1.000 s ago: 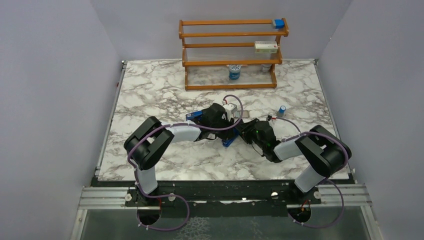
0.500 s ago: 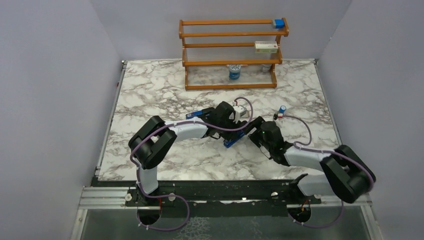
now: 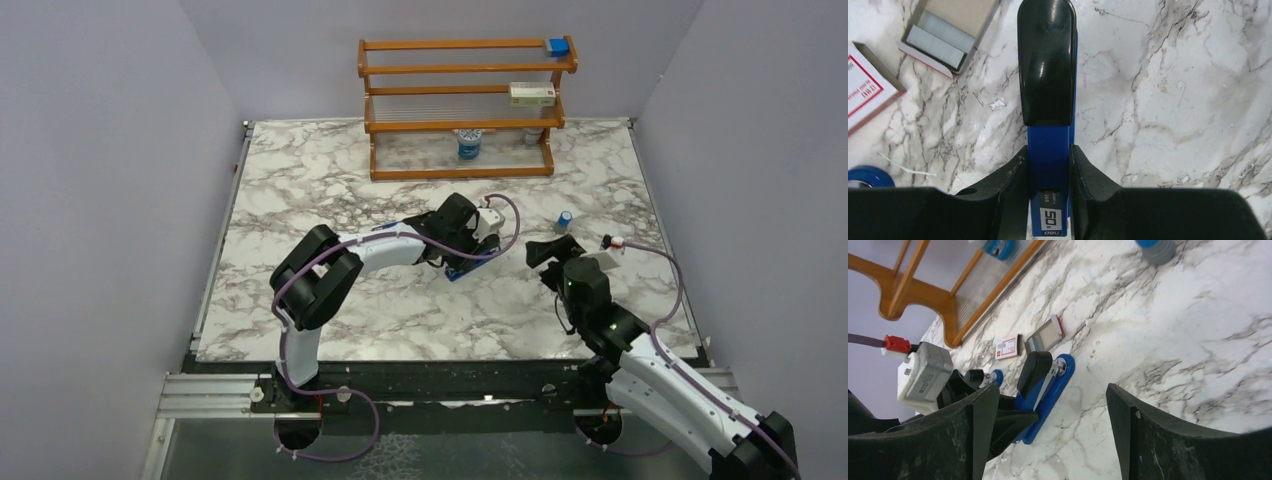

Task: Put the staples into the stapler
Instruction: Place the stapler at the center of the board.

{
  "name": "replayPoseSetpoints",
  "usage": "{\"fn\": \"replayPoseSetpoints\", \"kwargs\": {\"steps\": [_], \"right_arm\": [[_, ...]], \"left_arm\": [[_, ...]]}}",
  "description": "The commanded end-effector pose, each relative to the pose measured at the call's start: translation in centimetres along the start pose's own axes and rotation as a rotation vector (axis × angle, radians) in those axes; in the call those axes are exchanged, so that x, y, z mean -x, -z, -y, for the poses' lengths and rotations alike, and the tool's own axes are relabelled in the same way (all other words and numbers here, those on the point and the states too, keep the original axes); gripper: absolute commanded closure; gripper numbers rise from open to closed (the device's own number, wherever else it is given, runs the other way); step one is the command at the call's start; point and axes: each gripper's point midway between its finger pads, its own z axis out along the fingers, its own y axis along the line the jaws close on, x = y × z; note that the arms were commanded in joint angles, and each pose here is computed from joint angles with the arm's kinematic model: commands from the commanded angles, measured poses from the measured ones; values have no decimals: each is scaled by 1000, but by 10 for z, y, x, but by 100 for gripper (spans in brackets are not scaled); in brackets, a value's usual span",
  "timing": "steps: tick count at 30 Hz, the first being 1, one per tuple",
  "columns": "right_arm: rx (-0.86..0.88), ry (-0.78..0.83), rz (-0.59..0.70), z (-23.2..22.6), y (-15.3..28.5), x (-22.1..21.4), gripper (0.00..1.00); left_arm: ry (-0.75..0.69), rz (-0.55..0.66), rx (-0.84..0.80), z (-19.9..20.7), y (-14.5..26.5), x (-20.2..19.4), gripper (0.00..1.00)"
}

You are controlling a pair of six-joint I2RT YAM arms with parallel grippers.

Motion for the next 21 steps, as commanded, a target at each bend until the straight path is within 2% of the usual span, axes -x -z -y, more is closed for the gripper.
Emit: {"fn": "replayPoseSetpoints", "kwargs": {"steps": [1, 5, 7, 9, 12, 15, 18, 21], "right_arm": [[-59, 149, 117, 13, 7, 30, 19], [13, 208, 107, 0, 7, 30, 18], [30, 211, 89, -3, 6, 26, 18], [40, 210, 71, -3, 4, 20, 18], [56, 211, 44, -7, 2, 13, 18], [162, 283, 0, -27, 0, 4, 18], [251, 349, -49, -42, 0, -8, 18], [291, 379, -101, -50, -3, -19, 18]], "left_arm": [[-152, -57, -10, 0, -11, -8, 65], [-172, -64, 15, -4, -9, -4, 49], [-169, -42, 18, -3, -3, 1, 31], [-171, -24, 21, -3, 4, 6, 21], [-171, -6, 30, -5, 24, 18, 17], [-136, 48, 57, -22, 68, 36, 16], [-83, 136, 126, -59, 120, 44, 15], [-3, 120, 324, -120, 158, 14, 14]]}}
